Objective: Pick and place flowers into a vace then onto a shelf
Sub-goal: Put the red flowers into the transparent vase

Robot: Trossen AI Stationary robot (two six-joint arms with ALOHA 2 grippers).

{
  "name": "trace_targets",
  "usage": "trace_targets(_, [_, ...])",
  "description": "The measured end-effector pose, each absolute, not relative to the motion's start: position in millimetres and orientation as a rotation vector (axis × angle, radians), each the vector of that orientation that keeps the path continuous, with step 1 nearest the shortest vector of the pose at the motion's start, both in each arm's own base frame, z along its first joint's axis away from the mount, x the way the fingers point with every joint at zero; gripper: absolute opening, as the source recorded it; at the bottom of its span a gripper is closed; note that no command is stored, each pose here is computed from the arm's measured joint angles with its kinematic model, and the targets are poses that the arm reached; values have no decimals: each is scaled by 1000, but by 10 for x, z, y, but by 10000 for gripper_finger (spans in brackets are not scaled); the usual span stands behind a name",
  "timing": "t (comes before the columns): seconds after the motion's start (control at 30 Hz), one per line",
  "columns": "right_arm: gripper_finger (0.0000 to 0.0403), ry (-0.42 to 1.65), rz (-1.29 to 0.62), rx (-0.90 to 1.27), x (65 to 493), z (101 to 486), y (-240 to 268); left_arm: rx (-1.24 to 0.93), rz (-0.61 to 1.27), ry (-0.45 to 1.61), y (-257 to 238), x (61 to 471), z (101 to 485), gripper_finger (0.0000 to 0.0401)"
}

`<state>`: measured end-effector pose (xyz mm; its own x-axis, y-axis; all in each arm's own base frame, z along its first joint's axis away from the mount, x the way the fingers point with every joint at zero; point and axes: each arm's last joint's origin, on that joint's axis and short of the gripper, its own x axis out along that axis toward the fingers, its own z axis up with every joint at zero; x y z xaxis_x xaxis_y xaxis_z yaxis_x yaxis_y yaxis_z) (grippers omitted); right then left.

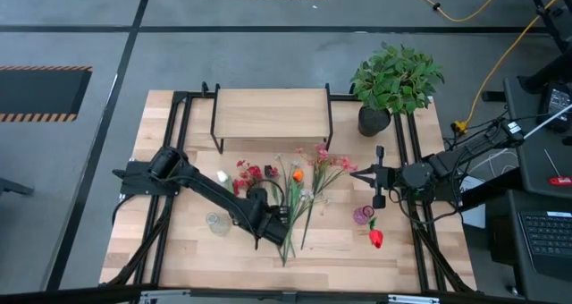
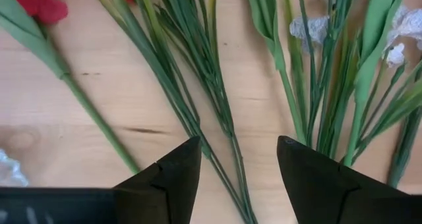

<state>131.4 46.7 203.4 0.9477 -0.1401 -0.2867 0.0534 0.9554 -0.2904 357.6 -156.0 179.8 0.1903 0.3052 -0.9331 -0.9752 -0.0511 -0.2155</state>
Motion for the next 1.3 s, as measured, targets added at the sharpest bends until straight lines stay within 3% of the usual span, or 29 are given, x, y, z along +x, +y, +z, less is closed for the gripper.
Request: trace_targets(1.3, [8, 335, -99, -290, 1306, 2010, 463, -1174, 1349, 816, -1594, 3635, 1467, 192])
